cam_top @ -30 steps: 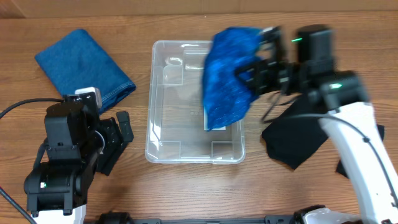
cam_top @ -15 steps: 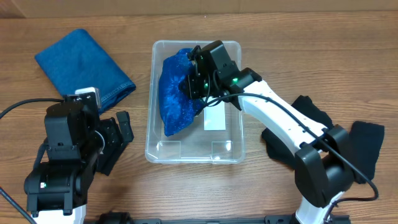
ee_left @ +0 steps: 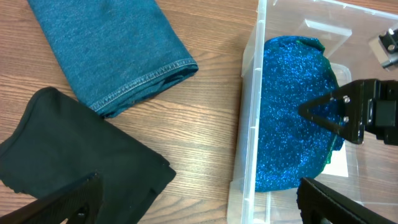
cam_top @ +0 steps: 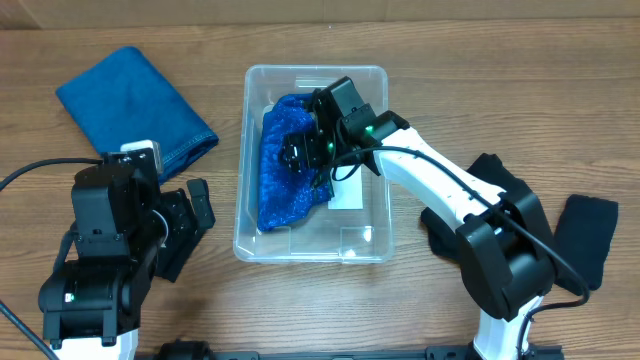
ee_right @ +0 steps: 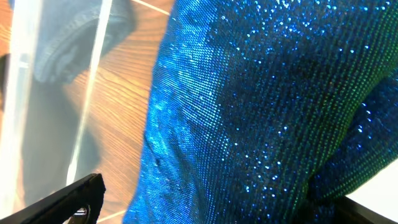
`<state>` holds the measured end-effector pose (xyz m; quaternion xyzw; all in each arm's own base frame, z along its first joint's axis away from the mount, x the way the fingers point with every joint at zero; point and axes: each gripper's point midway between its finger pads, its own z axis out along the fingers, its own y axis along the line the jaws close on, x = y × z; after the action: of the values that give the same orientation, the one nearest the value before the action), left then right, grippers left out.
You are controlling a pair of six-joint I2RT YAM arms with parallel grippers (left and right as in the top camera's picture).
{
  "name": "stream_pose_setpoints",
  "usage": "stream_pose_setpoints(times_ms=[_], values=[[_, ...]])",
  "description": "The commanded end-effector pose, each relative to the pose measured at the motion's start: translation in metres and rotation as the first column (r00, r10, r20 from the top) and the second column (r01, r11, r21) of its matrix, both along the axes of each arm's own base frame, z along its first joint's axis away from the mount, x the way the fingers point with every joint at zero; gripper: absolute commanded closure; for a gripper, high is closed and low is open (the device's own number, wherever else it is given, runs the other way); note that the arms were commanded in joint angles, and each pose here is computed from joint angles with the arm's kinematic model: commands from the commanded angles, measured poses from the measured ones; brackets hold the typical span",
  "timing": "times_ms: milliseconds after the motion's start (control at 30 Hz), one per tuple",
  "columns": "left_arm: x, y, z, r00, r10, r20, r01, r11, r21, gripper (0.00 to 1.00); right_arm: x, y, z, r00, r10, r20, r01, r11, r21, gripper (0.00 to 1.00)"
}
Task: Pack container
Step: 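Carry the sparkly blue cloth into the bin and release it, then move the right gripper to the black cloth and grasp it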
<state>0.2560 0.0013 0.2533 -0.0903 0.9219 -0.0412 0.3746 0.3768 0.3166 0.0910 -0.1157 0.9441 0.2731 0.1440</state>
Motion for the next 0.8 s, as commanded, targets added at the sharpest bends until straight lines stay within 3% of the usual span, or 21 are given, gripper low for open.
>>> stream_pose_setpoints(times_ms=[0,100,200,300,367,433,567,767], values=[[0.002,0.001,0.010,1.000,0.007,0.027,-0.007,1.000,-0.002,0.00,0.019,-0.034,0.007,0.989,-0.098,0.110,0.117,0.977,-0.178,0.00],[0.002,0.001,0.010,1.000,0.007,0.028,-0.007,1.000,-0.002,0.00,0.030,-0.068,0.058,0.961,-0.100,0.258,0.182,0.930,-0.318,0.00],[0.002,0.001,0.010,1.000,0.007,0.028,-0.007,1.000,-0.002,0.00,0.029,-0.087,0.154,0.909,-0.104,0.404,0.239,0.923,-0.301,0.00],[0.002,0.001,0.010,1.000,0.007,0.028,-0.007,1.000,-0.002,0.00,0.021,-0.150,0.249,0.774,-0.333,0.539,0.487,0.856,-0.171,0.00],[0.002,0.001,0.010,1.000,0.007,0.028,-0.007,1.000,-0.002,0.00,0.010,-0.212,0.265,0.695,-0.511,0.505,0.642,0.758,-0.116,0.00],[0.002,0.001,0.010,1.000,0.007,0.029,-0.007,1.000,-0.002,0.00,-0.010,-0.282,0.250,0.619,-0.681,0.391,0.773,0.615,-0.153,0.00],[0.002,0.001,0.010,1.000,0.007,0.029,-0.007,1.000,-0.002,0.00,-0.052,-0.382,0.184,0.523,-0.842,0.135,0.828,0.463,-0.317,0.00],[0.003,0.001,0.010,1.000,0.007,0.030,-0.007,1.000,-0.002,0.00,-0.094,-0.427,0.062,0.435,-0.878,-0.202,0.825,0.478,-0.302,0.00]])
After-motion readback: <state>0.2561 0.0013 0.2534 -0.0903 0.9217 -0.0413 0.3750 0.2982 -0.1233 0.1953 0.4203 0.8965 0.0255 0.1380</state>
